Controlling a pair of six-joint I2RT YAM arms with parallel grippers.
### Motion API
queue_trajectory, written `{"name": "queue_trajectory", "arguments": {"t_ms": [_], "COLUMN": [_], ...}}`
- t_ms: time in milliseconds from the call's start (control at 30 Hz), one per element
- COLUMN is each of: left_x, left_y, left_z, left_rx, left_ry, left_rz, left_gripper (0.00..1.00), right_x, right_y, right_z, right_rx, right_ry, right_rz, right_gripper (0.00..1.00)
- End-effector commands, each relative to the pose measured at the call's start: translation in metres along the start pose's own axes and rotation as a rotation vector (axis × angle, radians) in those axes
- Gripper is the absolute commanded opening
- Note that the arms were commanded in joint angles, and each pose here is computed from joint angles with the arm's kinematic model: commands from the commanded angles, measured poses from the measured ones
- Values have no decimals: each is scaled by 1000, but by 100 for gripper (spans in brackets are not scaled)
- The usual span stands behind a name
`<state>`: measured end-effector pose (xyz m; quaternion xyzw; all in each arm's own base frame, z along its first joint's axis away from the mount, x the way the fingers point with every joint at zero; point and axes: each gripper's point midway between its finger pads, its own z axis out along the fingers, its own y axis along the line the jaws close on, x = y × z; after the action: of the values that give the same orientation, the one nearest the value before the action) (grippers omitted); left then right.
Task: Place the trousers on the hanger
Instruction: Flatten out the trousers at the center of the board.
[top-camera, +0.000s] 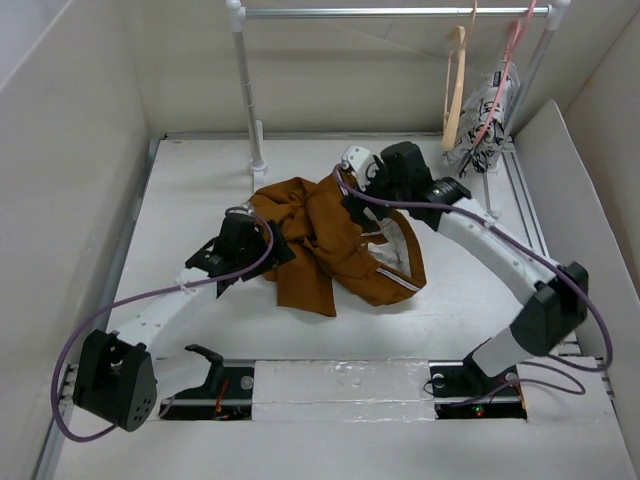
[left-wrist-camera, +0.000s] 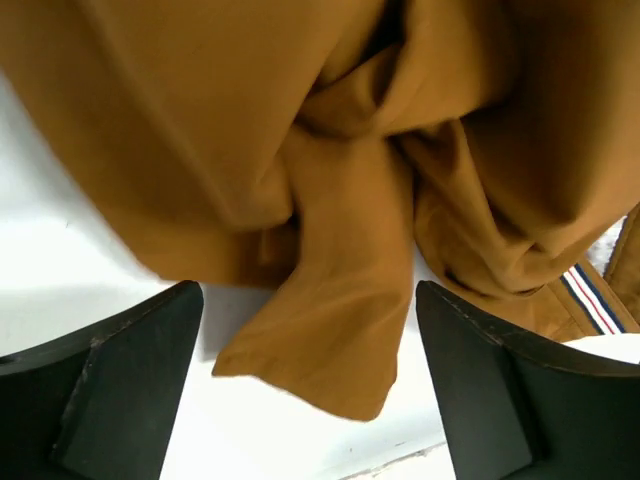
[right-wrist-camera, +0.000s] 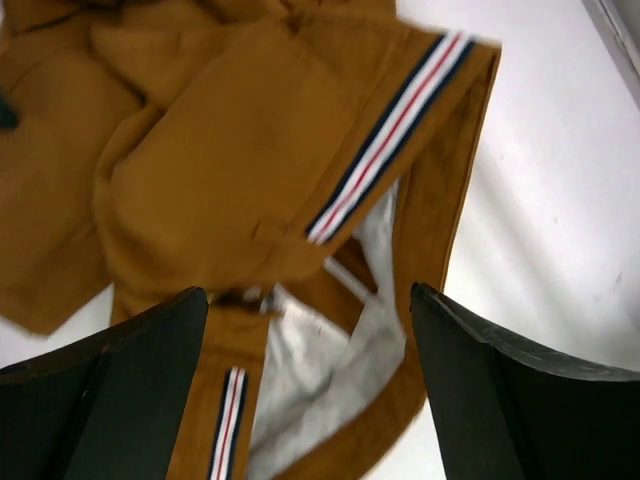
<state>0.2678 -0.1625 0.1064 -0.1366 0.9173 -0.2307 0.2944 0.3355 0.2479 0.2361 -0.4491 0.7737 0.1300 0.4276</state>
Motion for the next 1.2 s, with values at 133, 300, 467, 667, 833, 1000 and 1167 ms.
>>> {"name": "queue_trajectory", "arguments": {"t_ms": [133, 300, 467, 667, 833, 1000, 1167], "left_x": [-2, 13, -4, -37, -99, -147, -182], "left_y": [0, 16, 6, 15, 44, 86, 106], "left_z": [-3, 32, 55, 54, -6, -85, -160], "left_rx": [75, 23, 39, -31, -127, -282, -401], "left_ry": [-106, -41, -58, -127, -344, -565, -732], "left_rz": [-74, -37, -16, -53, -91, -132, -123], "left_gripper": [92, 93, 84, 0, 0, 0, 0], "right_x": [-48, -29, -12, -32, -51, -78, -68], "right_y": [-50, -61, -54, -48, -15, 24, -6], "right_z": [59, 103, 115, 80, 0, -134, -234], "right_rx": [14, -45, -55, -62, -11, 15, 269], "right_ry": [-107, -53, -45, -156, -227, -355, -369], "right_rz": [-22, 36, 73, 56, 8, 7, 126], "right_gripper": [94, 95, 90, 0, 0, 0, 0]}}
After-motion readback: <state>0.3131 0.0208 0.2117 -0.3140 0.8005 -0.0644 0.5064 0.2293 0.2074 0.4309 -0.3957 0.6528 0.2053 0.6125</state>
